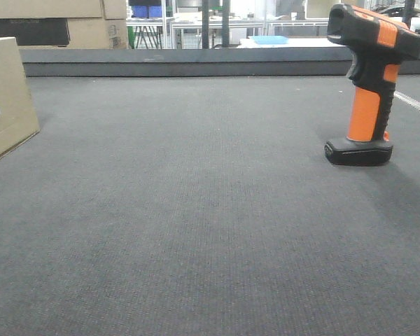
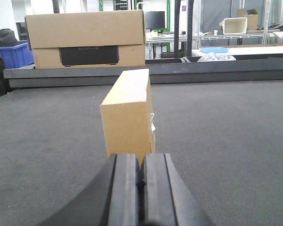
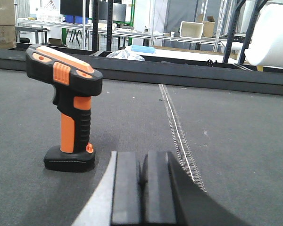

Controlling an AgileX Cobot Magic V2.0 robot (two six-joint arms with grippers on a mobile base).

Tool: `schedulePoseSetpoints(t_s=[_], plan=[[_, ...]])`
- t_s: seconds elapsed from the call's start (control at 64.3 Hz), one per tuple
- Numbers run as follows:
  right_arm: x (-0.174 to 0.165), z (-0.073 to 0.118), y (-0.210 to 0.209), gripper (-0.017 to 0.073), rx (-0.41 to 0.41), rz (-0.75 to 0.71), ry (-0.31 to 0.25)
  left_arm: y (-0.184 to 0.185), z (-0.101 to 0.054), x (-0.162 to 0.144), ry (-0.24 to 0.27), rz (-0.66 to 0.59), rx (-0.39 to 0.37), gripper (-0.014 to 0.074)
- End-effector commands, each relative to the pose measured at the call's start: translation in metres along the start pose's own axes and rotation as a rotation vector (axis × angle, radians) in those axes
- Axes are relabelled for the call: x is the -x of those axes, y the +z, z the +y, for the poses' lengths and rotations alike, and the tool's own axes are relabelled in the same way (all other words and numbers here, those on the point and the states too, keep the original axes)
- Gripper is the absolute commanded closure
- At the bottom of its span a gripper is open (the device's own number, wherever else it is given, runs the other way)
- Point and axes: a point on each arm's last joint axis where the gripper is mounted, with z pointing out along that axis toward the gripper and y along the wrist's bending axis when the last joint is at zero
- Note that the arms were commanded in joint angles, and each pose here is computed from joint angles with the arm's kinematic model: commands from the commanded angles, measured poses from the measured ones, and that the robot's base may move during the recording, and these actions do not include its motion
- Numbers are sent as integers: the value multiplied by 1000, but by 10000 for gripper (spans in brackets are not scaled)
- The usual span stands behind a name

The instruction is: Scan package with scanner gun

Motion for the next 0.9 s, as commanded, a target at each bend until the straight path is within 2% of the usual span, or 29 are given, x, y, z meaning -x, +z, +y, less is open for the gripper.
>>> schedulePoseSetpoints(t_s=[0.0,0.576,0.887], plan=[[2,0,0,713,-3,-17,-8,0,0,3,-10,-24,6,704],[2,0,0,713,-3,-19,-8,0,0,3,-10,-24,6,704],[12,-1,-1,713,-16,-134,-8,-1,1,9,-8,-94,14,704]])
